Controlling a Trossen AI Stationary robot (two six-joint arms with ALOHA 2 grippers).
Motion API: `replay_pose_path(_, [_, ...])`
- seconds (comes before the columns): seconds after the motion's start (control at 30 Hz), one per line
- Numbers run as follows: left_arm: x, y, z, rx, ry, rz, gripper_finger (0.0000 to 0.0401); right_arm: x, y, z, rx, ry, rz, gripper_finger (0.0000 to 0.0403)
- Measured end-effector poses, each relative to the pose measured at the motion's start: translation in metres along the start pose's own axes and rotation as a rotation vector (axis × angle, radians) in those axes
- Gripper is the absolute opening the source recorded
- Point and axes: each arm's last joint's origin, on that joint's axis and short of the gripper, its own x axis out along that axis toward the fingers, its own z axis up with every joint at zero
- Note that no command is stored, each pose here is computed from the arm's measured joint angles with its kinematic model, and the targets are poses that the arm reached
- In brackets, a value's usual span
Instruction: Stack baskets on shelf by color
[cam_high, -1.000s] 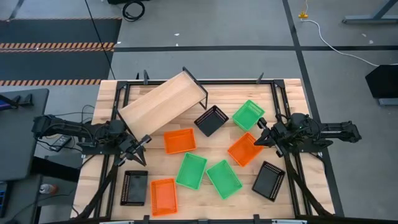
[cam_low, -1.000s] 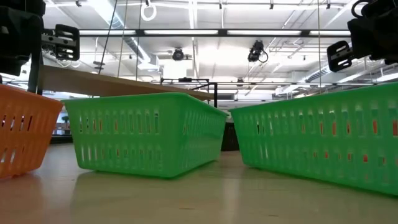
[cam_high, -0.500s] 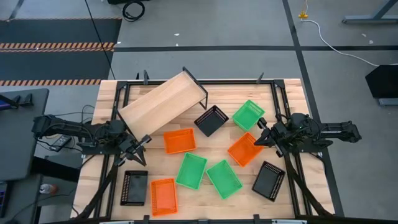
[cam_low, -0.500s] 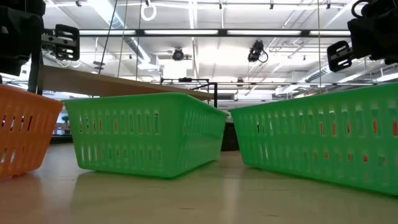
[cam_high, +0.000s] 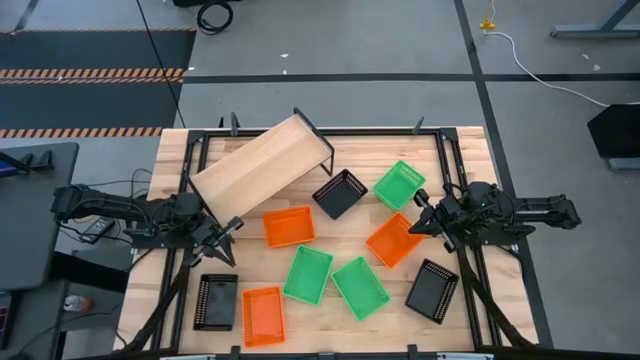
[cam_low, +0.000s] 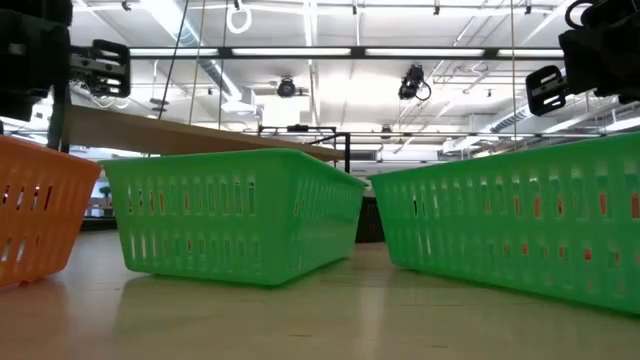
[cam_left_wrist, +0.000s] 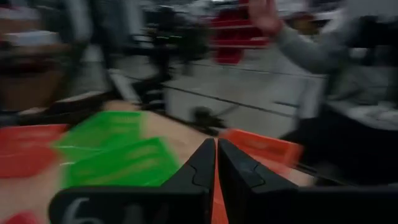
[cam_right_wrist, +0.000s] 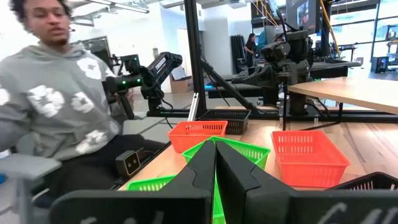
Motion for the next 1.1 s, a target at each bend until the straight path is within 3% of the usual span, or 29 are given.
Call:
replay_pose_path(0.13, [-0.001,0.007,0.002,0.061,0.007,0.231,0.0027,0.0,0.0,0.0,0.0,0.0,0.0,0.002])
replay_pose_path(0.2, [-0.001,0.009,0.004,0.089,0.003,0.275,0.003,0.0,0.0,0.0,0.0,0.0,0.0,0.002])
replay_pose_path(0.67, [-0.001,0.009,0.003,0.071,0.005,0.285,0.0028,0.0,0.0,0.0,0.0,0.0,0.0,0.002])
replay_pose_path(0.9, [-0.001,0.009,0.004,-0.181,-0.039,0.281,0.0035,0.0,0.0,0.001,-0.005,-0.009,0.001,0.002])
replay_pose_path(1.1, [-0.002,0.01,0.014,-0.261,-0.15,0.278,0.0028,0.0,0.001,0.004,-0.02,-0.043,0.006,0.002])
